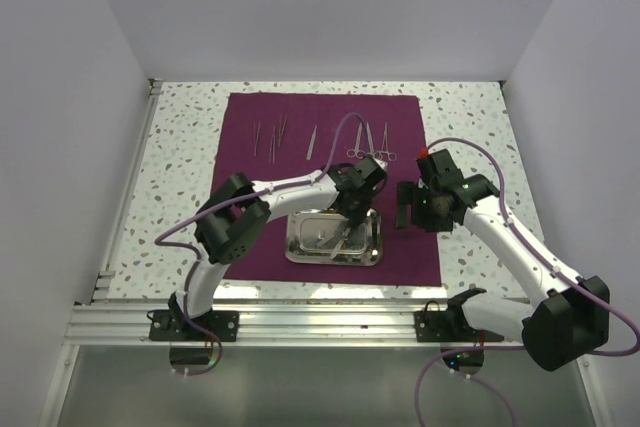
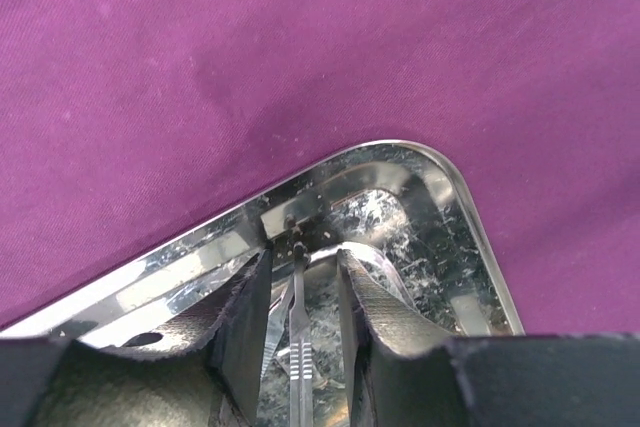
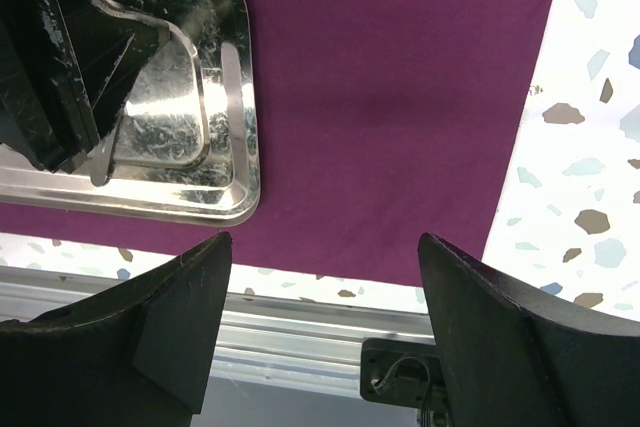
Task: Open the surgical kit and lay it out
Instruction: Pick up the medical item from the container.
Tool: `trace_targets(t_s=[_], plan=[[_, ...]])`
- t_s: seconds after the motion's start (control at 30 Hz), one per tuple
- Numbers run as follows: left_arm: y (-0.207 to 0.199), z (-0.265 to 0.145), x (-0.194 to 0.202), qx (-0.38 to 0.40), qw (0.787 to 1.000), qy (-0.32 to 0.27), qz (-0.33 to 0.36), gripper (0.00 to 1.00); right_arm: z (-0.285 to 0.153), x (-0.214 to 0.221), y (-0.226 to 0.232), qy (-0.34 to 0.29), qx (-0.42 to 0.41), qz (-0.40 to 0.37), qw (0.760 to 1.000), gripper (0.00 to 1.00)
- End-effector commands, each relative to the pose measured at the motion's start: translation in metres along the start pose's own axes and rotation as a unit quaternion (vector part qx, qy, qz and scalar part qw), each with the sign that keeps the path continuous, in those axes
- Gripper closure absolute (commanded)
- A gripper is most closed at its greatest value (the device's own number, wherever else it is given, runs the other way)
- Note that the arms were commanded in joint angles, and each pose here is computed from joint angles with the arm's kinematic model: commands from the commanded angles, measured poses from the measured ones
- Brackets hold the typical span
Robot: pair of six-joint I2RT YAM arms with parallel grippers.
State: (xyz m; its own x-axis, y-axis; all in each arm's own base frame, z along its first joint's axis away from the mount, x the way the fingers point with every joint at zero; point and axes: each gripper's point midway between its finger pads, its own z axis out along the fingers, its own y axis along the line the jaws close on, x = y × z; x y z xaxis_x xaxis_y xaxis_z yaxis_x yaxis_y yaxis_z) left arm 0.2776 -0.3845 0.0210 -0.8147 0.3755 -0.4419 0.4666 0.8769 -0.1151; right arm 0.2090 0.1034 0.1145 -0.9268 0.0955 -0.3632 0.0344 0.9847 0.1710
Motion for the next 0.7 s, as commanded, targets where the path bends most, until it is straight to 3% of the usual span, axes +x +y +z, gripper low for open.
trace_targets(t_s=[0.0,0.17,0.5,0.67], plan=[[0.007,0.026,0.035,-0.01,0.999,0.051,0.009,0.64,0.001,-0.001,0.003,-0.001,-0.006,-0.006,1.0,0.21],[0.008,0.029,0.042,-0.009,0.998,0.061,0.01,0.72,0.001,-0.001,0.003,-0.001,-0.007,-0.006,1.0,0.21],[0.016,0.03,0.056,-0.018,0.997,0.075,0.007,1.0,0.001,-0.001,0.003,-0.003,-0.008,-0.007,1.0,0.21],[0.017,0.021,0.046,-0.027,0.997,0.064,0.013,1.0,0.003,-0.002,0.004,-0.005,-0.011,-0.007,1.0,0.21]])
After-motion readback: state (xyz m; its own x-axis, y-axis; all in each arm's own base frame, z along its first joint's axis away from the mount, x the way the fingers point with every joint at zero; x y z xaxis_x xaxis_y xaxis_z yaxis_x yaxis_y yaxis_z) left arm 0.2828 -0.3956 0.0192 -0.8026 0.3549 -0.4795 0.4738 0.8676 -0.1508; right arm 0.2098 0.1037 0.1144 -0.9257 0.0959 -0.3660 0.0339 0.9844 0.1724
